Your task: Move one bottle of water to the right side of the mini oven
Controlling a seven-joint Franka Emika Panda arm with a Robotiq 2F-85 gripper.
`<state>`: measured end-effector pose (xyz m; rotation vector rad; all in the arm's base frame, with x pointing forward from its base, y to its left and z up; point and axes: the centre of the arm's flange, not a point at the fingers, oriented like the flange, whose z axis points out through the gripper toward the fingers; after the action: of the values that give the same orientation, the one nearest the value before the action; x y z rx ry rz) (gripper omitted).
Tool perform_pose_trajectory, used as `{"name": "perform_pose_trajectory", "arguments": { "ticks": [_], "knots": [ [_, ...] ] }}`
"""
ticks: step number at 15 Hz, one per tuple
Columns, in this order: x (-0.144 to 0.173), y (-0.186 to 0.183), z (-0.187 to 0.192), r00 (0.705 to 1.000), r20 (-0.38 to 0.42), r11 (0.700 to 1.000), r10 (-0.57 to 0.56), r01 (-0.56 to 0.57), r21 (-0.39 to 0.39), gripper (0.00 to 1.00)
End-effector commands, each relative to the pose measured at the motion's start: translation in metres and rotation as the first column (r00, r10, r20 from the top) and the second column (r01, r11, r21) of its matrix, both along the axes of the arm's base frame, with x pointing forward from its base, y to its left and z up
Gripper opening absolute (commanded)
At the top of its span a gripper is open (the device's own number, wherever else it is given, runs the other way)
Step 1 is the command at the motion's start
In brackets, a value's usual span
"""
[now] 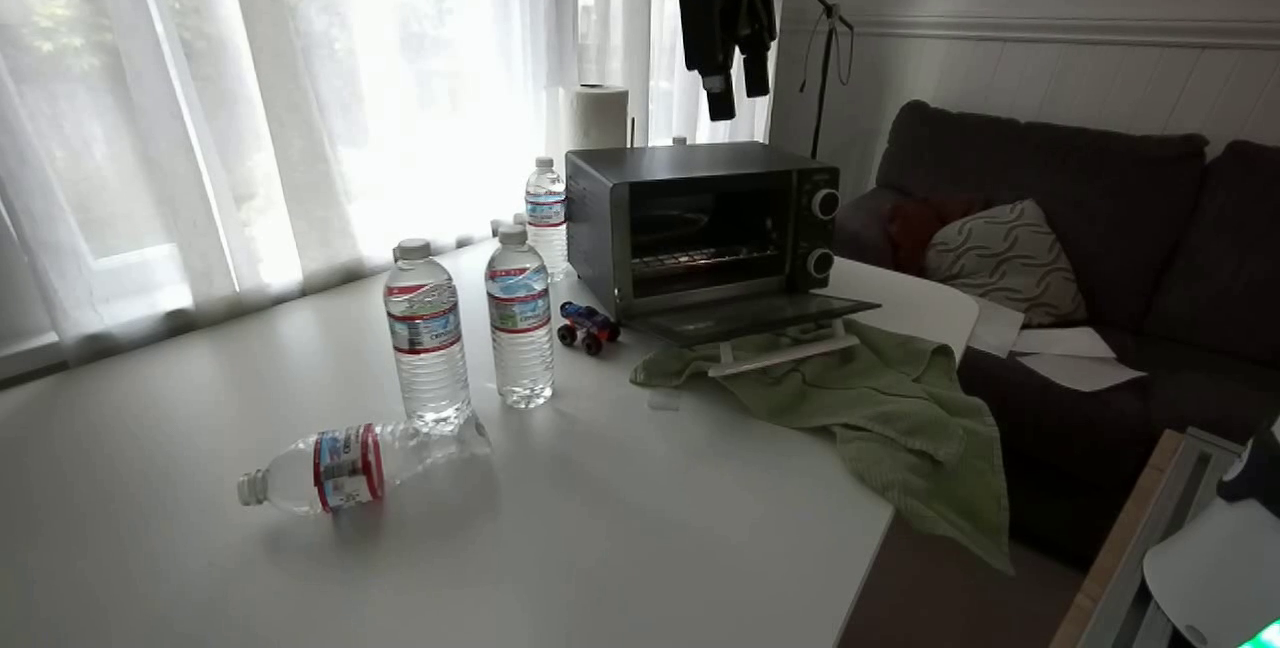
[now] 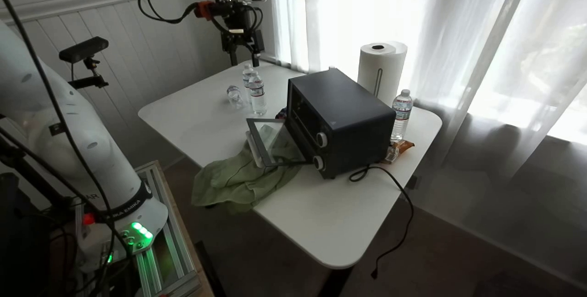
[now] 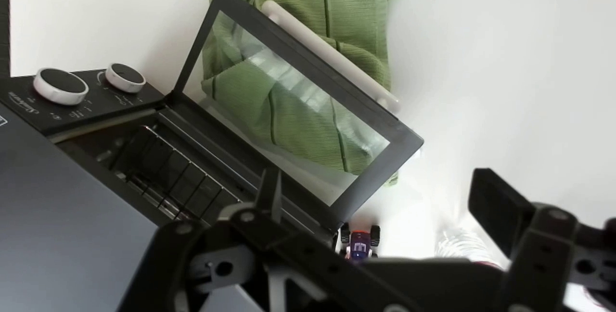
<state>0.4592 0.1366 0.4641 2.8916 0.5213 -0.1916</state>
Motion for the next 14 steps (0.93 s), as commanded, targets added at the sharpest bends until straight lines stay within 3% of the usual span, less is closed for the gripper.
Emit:
{"name": "perform_pose_trajectory", "arguments": {
  "ticks": [1,9,14],
  "knots": [
    [0.000,-0.001,0.000,1.000,0.000,1.000,-0.002,0.002,0.000,1.00],
    [0.000,-0.001,0.000,1.000,0.000,1.000,-0.002,0.002,0.000,1.00],
    [0.021,0.023,0.009,0.999,0.006,0.999,0.043,-0.043,-0.010,1.00]
  ]
}}
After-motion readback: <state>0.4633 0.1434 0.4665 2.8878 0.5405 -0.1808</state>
